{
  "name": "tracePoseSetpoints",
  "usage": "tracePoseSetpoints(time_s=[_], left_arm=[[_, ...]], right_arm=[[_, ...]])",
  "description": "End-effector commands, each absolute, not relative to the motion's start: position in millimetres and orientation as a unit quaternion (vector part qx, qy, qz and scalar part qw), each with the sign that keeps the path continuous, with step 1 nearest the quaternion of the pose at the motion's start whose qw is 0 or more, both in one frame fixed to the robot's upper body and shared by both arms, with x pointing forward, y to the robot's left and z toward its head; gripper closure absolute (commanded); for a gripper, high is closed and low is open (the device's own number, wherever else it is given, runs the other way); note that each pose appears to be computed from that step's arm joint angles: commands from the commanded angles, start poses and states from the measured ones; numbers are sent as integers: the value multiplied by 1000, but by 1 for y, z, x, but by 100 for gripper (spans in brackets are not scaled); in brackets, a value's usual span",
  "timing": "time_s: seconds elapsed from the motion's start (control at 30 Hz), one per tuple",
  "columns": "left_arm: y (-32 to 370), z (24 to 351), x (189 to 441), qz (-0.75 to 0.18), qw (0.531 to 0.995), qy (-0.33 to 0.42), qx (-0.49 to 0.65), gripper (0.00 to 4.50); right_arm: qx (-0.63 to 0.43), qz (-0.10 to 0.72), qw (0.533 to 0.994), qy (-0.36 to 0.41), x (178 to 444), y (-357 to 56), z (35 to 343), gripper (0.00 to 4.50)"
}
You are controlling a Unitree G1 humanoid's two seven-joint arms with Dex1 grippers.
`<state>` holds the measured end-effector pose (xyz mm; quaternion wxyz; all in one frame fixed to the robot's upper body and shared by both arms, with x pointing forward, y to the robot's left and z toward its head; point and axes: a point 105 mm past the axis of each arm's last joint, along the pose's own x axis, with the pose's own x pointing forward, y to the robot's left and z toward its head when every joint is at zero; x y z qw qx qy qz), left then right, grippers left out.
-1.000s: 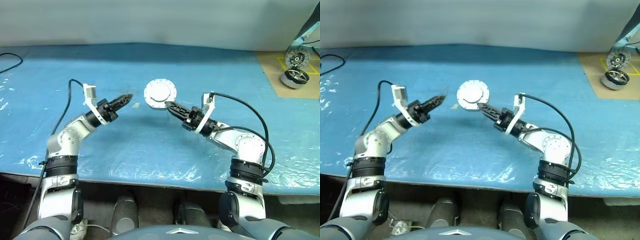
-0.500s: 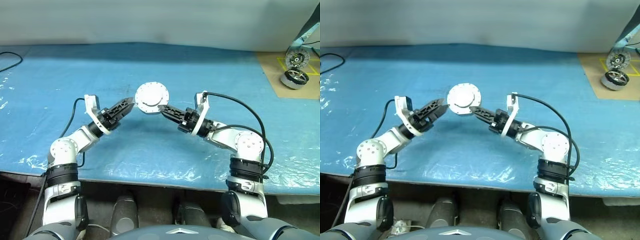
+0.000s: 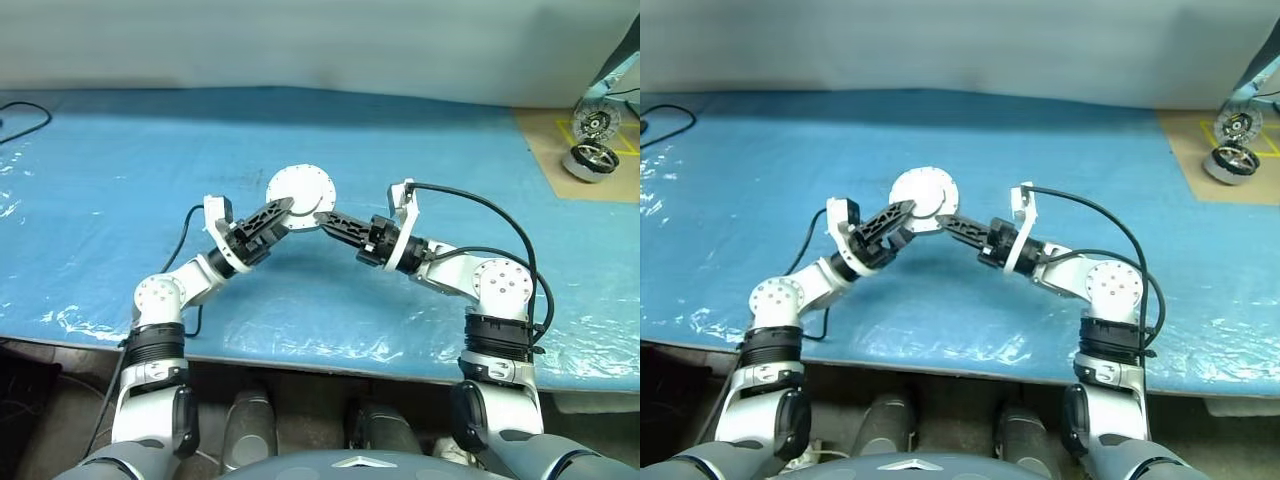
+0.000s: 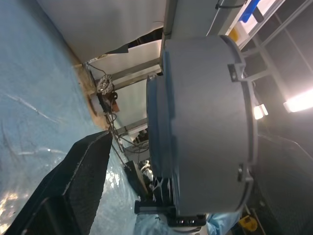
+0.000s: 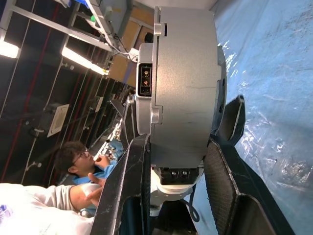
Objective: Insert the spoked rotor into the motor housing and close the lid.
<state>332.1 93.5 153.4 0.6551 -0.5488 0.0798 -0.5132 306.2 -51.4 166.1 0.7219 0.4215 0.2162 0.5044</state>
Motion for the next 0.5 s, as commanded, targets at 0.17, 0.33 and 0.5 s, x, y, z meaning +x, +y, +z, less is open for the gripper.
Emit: tracePoseSetpoints(time_s=[0.17,0.33,0.5], left_arm=[[84,166,344,-509,644,49,-568,19],[75,157,346,-508,665,70,-543,164],[75,156,346,-507,663,73,-545,201]], right_arm=[[421,536,710,176,299,-51,191,333],[424,530,712,178,299,-51,190,333],[421,519,720,187,302,-50,186,333]])
